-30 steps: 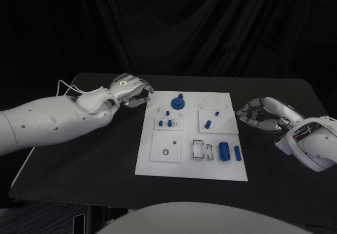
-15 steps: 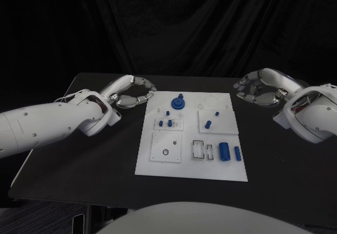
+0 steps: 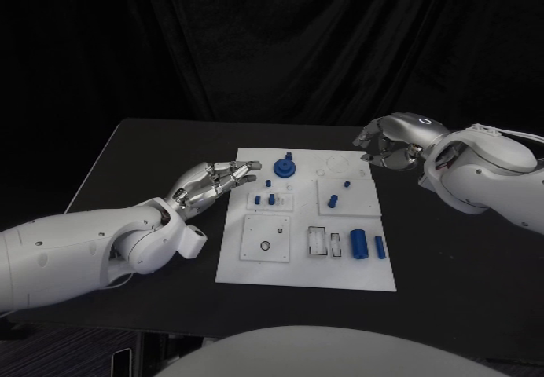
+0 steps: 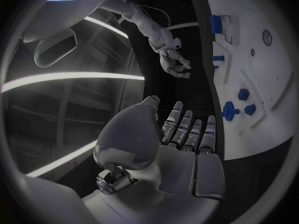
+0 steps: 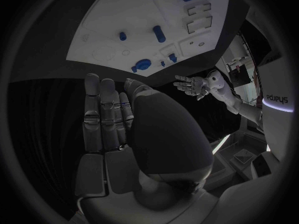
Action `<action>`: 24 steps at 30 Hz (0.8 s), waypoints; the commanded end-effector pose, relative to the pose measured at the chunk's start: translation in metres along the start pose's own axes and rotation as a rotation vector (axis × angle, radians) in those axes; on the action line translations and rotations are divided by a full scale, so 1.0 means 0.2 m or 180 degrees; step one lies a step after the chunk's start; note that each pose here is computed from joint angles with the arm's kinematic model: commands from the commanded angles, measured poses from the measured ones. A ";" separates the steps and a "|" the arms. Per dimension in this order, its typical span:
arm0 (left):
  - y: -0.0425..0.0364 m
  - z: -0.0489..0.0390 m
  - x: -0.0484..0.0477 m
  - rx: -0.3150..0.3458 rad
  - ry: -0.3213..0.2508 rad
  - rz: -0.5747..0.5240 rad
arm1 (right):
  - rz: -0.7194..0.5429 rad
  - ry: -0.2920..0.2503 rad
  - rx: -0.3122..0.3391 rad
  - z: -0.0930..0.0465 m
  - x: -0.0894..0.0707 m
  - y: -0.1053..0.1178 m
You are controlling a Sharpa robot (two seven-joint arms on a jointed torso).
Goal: Assemble the parts on the task board
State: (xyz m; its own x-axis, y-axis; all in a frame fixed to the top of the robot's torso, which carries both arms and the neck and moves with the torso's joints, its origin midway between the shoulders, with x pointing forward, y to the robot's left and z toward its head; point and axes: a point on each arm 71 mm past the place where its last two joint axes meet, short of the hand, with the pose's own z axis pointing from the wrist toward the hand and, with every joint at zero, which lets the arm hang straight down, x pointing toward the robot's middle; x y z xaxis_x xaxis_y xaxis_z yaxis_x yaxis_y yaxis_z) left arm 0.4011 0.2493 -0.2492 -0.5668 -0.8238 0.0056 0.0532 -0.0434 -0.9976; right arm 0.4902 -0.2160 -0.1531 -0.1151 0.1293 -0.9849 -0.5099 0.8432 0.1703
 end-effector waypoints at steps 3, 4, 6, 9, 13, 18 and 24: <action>-0.008 -0.048 0.033 0.0457 -0.0031 -0.0642 | -0.0371 0.0189 -0.0005 0.00 0.07 -0.01; -0.004 -0.053 0.038 0.0459 -0.0027 -0.0662 | -0.0375 0.0207 -0.0006 0.00 0.09 -0.02; 0.003 -0.061 0.047 0.0462 -0.0017 -0.0698 | -0.0378 0.0245 -0.0011 0.00 0.11 -0.02; 0.010 -0.068 0.060 0.0469 0.0004 -0.0744 | -0.0377 0.0323 -0.0020 0.00 0.15 -0.02; 0.015 -0.074 0.076 0.0475 0.0036 -0.0797 | -0.0357 0.0416 -0.0038 0.00 0.22 -0.02; 0.016 -0.086 0.086 0.0478 0.0057 -0.0838 | -0.0322 0.0458 -0.0062 0.00 0.29 -0.02; 0.015 -0.098 0.094 0.0492 0.0075 -0.0875 | -0.0295 0.0488 -0.0061 -0.01 0.34 -0.03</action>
State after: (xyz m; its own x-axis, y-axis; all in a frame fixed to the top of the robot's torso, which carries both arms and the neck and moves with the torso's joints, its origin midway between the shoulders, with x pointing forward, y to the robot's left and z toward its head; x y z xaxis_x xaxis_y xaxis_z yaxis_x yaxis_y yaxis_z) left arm 0.3753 0.2431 -0.2666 -0.5855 -0.7741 0.2407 -0.1111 -0.2175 -0.9697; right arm 0.4841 -0.2130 -0.2203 -0.2028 -0.0190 -0.9790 -0.5282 0.8440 0.0930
